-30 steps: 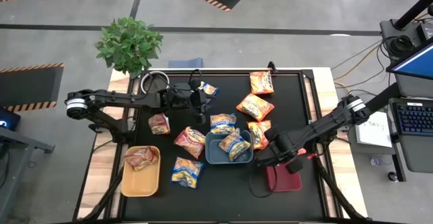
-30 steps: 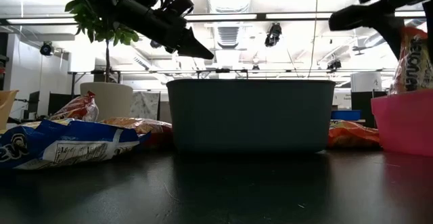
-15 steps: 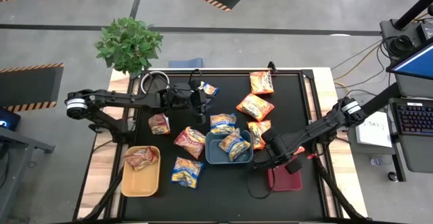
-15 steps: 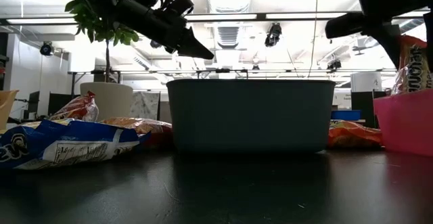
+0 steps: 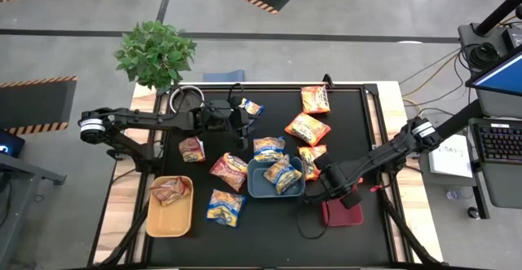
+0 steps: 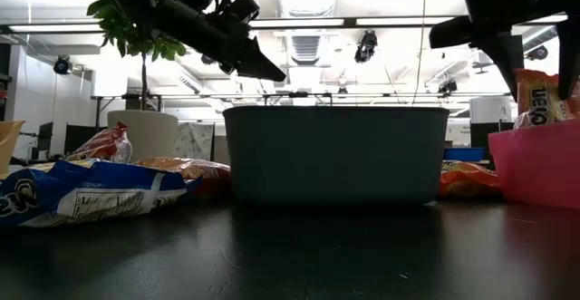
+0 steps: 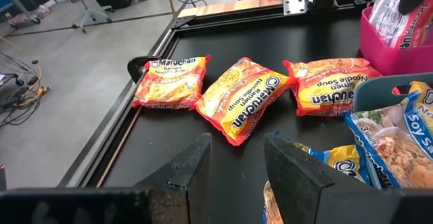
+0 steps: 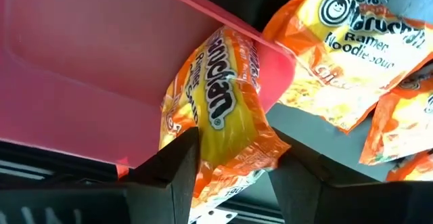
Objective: Sort Maruchan noodles
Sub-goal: Put the top left orange noodle pack into the red bin, then adjust the blue noodle pack
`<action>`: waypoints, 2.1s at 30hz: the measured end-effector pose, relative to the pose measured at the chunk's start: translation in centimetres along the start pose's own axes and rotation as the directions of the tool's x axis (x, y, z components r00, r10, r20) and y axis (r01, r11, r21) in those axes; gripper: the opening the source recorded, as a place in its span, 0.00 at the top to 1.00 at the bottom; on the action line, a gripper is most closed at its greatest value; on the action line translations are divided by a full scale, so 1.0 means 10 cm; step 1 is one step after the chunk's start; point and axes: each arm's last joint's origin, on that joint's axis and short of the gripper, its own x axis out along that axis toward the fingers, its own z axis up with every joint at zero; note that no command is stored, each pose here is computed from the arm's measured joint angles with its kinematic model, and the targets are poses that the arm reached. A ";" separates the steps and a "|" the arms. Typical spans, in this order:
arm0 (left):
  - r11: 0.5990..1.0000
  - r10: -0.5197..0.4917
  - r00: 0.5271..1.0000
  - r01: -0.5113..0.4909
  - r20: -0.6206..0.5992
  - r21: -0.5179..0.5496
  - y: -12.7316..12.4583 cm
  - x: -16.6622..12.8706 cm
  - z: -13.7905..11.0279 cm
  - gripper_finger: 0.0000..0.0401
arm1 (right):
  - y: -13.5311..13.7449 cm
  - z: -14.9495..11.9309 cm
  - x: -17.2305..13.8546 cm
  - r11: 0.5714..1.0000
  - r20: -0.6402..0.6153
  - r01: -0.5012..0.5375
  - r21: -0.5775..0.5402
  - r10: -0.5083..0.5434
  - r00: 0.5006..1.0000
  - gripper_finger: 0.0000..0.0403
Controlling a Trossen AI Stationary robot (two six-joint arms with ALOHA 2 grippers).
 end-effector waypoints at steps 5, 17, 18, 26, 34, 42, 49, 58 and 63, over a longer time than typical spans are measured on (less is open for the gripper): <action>1.000 -0.003 1.000 0.003 0.001 -0.002 -0.01 0.00 0.00 0.70 | -0.01 -0.01 -0.06 1.000 -0.006 0.007 0.029 -0.007 1.000 0.62; 1.000 -0.004 1.000 0.004 0.001 -0.007 -0.01 0.00 0.00 0.70 | -0.05 0.04 -0.49 0.998 0.151 0.028 0.056 -0.037 0.988 0.72; 1.000 -0.004 1.000 0.004 0.001 -0.007 -0.01 0.00 0.00 0.70 | -0.06 0.04 -0.52 0.998 0.161 0.035 0.059 -0.044 0.986 0.72; 1.000 -0.008 1.000 0.008 -0.001 -0.015 -0.02 0.00 0.00 0.70 | -0.10 0.03 -0.68 0.987 0.208 0.138 0.088 -0.153 0.966 0.78; 1.000 -0.016 1.000 0.016 -0.001 -0.012 -0.05 0.00 0.01 0.70 | -0.32 0.09 -0.69 0.947 0.261 0.219 0.234 -0.278 0.924 0.86; 1.000 -0.028 0.999 0.028 -0.017 -0.007 -0.08 -0.01 0.00 0.70 | -0.75 0.17 -0.52 0.934 0.367 0.133 0.330 -0.257 0.894 0.91; 0.999 -0.041 0.998 0.041 -0.037 -0.002 -0.11 -0.01 -0.02 0.70 | -0.97 0.12 -0.27 0.947 0.449 0.092 0.307 -0.229 0.864 0.96; 0.999 -0.044 0.998 0.044 -0.049 0.007 -0.12 -0.01 -0.03 0.70 | -0.92 -0.19 -0.11 0.910 0.632 0.091 0.405 -0.351 0.691 0.98; 0.999 -0.042 0.998 0.042 -0.040 0.008 -0.11 -0.01 -0.02 0.70 | -0.83 -0.34 0.03 0.885 0.734 0.067 0.461 -0.422 0.532 0.98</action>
